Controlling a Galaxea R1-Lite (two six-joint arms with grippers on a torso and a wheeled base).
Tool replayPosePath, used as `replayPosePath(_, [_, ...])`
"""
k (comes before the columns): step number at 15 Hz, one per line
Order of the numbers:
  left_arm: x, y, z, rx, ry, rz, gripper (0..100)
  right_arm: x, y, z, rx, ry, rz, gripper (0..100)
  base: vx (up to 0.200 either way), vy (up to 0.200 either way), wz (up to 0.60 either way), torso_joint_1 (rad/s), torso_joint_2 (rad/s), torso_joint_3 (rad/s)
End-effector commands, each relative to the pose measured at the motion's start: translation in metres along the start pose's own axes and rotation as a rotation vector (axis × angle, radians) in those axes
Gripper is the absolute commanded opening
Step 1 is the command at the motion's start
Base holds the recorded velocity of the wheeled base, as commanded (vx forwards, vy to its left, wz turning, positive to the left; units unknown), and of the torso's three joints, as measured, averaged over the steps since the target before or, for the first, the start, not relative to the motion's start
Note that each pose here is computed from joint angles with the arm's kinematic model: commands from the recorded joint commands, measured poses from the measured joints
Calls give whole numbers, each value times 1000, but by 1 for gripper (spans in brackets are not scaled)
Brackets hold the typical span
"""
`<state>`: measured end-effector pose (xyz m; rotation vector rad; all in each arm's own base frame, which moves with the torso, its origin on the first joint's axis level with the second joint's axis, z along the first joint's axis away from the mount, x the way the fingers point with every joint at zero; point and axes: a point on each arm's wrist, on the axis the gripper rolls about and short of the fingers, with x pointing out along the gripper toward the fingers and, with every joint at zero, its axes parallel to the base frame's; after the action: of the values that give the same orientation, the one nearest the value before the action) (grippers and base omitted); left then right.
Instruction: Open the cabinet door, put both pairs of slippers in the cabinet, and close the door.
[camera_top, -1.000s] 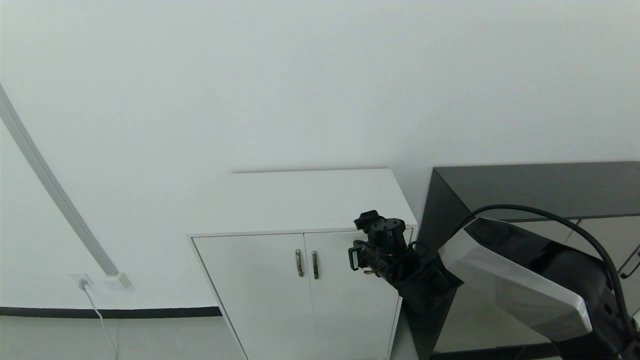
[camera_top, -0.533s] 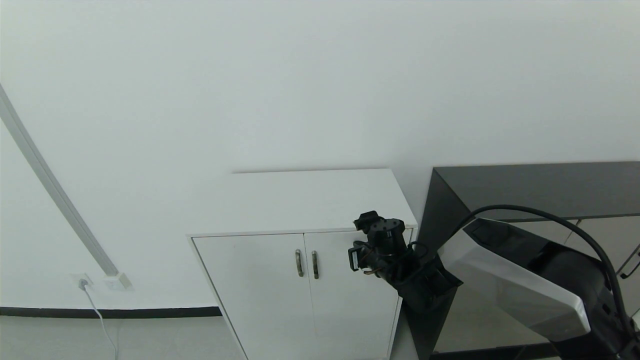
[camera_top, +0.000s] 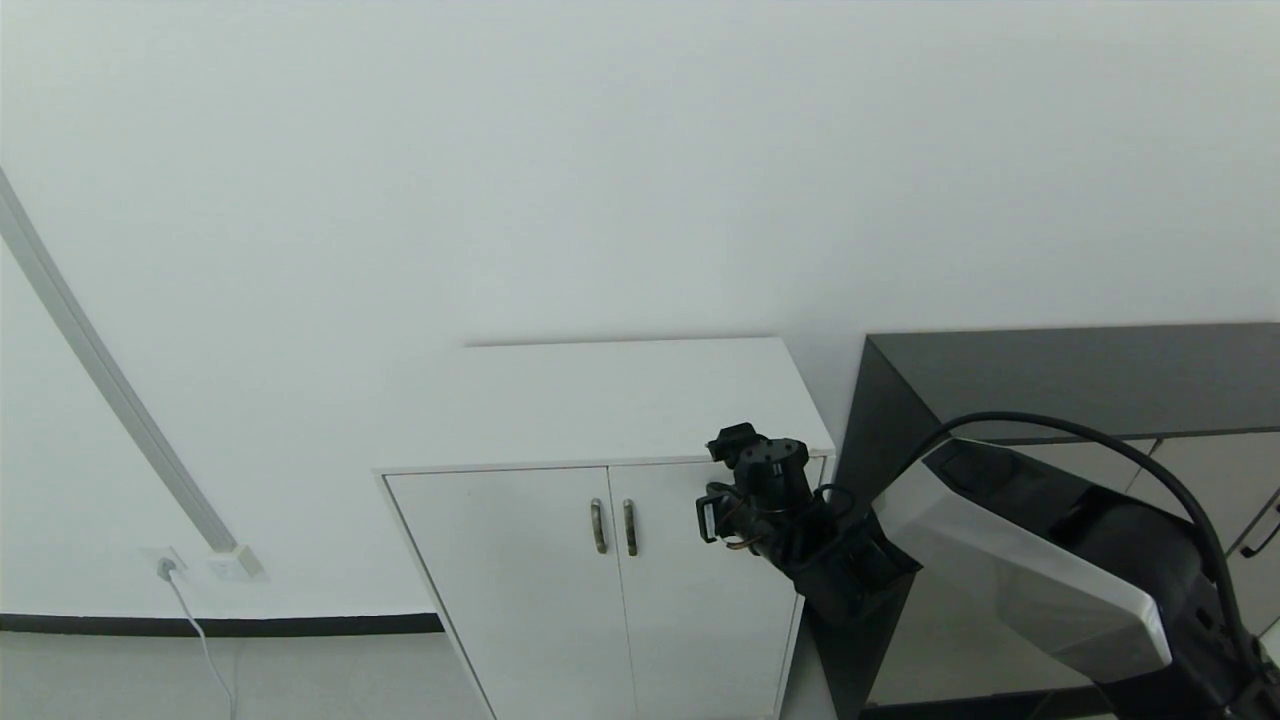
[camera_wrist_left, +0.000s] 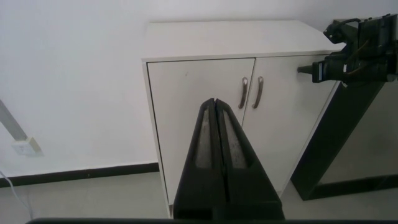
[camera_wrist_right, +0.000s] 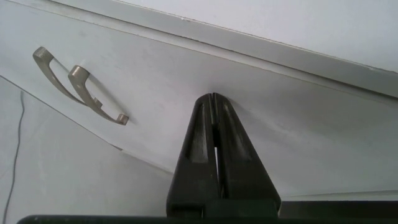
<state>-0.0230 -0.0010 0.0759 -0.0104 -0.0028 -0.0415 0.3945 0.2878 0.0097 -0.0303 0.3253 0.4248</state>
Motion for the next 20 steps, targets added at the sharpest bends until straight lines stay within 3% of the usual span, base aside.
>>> replayPosePath(1, [0,0,0,0,1,0,0,0,0,-1,0,0,1,0,0,0,0,0,0,0])
replayPosePath(20, [0,0,0,0,1,0,0,-12,-9,1,6,-10,-18,0,0,0,0,0,0,0])
